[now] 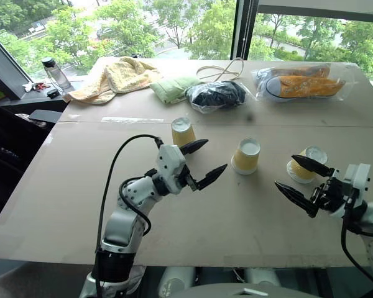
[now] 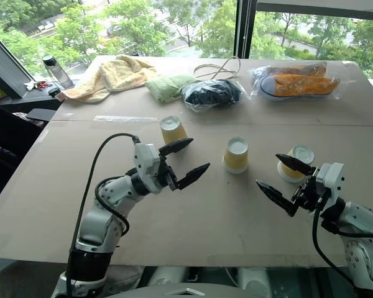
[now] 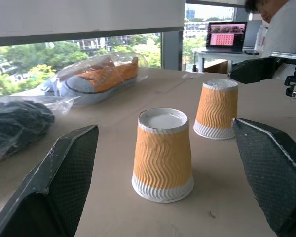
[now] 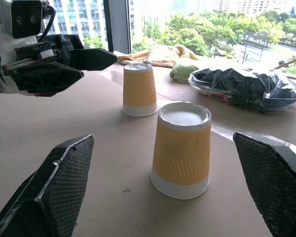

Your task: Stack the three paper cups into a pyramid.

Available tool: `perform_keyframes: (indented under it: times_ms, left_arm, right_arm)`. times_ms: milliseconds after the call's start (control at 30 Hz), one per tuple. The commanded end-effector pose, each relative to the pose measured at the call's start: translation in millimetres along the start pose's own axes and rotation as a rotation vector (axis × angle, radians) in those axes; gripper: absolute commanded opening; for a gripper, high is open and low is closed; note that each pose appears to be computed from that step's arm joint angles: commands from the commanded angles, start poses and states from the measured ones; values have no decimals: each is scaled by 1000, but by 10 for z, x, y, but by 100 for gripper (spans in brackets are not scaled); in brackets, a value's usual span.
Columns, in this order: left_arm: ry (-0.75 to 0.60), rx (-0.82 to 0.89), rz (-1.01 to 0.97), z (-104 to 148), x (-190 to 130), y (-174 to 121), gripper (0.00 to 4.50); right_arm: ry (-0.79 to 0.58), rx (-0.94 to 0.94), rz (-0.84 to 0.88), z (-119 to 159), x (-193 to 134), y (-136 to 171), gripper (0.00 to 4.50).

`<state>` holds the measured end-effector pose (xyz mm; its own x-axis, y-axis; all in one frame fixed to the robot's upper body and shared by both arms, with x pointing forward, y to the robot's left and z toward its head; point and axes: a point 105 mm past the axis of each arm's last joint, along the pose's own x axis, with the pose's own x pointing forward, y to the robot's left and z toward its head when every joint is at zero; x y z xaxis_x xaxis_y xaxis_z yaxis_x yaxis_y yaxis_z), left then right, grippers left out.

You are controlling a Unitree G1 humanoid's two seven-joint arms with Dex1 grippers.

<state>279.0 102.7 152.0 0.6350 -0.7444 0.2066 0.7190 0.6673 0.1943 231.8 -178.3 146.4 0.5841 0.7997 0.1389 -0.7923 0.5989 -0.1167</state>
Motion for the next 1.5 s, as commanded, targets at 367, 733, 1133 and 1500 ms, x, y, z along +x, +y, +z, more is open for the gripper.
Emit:
perform_keyframes:
  times_ms: [367,733,1133,1500]
  left_arm:
    - [102,69,347,-206,-125,705,442]
    - [81,28,368,-413,180,884,442]
    - [34,71,311,-366,475,929,442]
    - [13,55,275,-403,537,847,238]
  right_arm:
    - [-39,-25,68,140,92,55,450]
    - [-34,-30,59,149,117,92,450]
    - [-33,-35,50,149,133,98,450]
    - [-40,-34,50,178,131,92,450]
